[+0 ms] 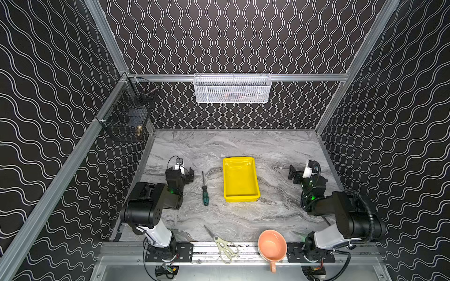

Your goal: Put the screwdriver in the bin

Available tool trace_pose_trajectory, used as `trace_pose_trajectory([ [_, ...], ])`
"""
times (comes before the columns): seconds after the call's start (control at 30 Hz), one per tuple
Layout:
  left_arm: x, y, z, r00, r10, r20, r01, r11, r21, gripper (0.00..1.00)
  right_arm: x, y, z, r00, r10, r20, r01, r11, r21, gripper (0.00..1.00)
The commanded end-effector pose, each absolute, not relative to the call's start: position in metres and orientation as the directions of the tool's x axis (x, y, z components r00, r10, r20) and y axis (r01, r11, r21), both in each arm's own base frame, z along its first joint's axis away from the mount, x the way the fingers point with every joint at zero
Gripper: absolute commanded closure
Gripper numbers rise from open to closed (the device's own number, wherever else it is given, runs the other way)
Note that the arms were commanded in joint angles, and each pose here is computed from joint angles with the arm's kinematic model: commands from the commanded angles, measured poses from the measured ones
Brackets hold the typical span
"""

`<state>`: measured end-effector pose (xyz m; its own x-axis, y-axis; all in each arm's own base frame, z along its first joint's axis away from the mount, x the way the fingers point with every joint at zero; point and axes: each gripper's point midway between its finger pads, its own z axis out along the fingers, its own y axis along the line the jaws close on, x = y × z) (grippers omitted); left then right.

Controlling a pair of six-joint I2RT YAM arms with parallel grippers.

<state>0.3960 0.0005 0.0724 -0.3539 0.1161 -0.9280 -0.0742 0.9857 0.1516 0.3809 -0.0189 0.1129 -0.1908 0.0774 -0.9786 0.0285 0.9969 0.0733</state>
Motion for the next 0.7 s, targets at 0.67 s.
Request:
trace_pose_trajectory([
  [0.67,0.3992,-0.0009,0.0751,-0.345,0.103,-0.933,-0.058,0.99,0.131,0.01,0.3828,-0.0194,0.1175,-0.174,0.083,-0.981,0.032,0.996,0.079,0.0],
])
